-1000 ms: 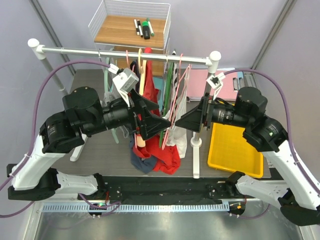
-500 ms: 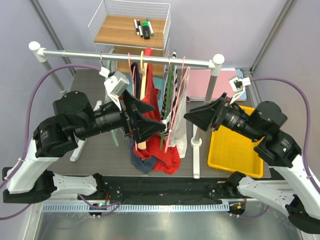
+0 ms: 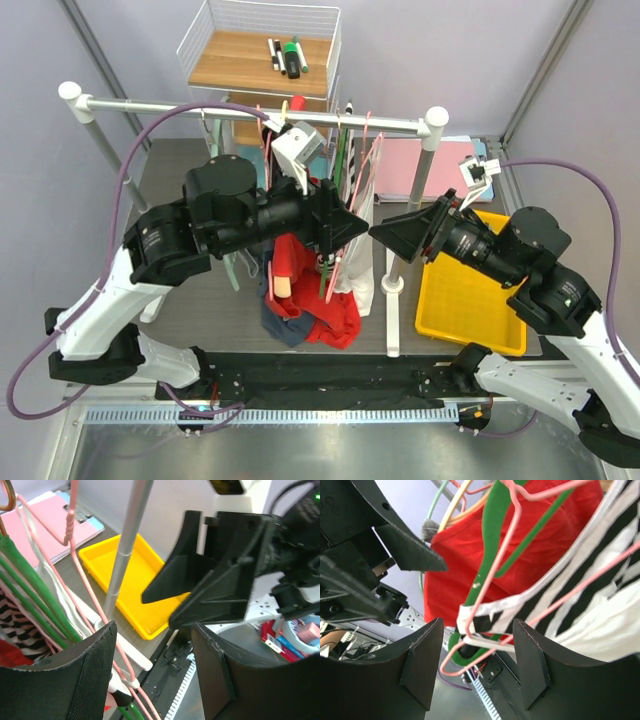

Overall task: Remove the tank top from the hanger
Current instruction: Pick up the hanger.

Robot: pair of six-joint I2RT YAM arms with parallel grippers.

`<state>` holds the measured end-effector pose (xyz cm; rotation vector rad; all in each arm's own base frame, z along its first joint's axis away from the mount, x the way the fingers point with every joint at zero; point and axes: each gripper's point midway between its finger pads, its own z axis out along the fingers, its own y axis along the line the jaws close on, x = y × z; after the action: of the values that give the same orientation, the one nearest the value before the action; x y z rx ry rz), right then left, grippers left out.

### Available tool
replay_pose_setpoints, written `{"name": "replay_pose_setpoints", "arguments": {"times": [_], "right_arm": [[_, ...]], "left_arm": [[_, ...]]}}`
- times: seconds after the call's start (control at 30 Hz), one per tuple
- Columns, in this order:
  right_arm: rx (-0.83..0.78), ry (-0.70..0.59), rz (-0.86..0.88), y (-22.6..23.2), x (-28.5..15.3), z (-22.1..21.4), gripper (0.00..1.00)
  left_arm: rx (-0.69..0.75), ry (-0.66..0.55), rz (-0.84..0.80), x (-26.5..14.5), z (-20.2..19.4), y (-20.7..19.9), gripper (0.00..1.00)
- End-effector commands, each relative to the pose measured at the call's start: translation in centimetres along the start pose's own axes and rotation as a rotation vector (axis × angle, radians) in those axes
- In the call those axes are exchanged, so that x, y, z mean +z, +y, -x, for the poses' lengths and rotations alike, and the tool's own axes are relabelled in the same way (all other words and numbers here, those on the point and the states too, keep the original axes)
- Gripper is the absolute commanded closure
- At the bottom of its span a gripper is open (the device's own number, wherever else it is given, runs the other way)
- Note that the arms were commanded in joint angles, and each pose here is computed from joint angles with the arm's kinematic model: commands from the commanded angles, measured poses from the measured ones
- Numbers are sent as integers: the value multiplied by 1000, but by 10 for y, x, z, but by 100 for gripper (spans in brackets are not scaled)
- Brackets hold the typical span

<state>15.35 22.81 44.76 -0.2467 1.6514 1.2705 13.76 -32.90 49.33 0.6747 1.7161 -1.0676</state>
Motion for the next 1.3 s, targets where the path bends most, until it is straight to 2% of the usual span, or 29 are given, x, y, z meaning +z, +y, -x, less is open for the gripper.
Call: {"name": "replay_pose_setpoints", "arguments": {"times": [0.0,0.23,0.57,0.93,1.27], "right_arm": [[-19,-52,-59,-9,-17,5,37],[-15,-54,-103,-18,-28,0,39],[-28,-59,-147,-27,-49,-7,39],[-38,-103,-167,-26,-81,-3,38],[-23,-126,-214,-36,-101,-8,38]], "left_arm": [[17,-42,138,-3,12,17,39],[114,-56,341,10,7,33,44],[147,-20,481,29,-3,48,49],[160,-24,549,38,-4,57,53],[186,-6,599,53,-12,64,60]]}}
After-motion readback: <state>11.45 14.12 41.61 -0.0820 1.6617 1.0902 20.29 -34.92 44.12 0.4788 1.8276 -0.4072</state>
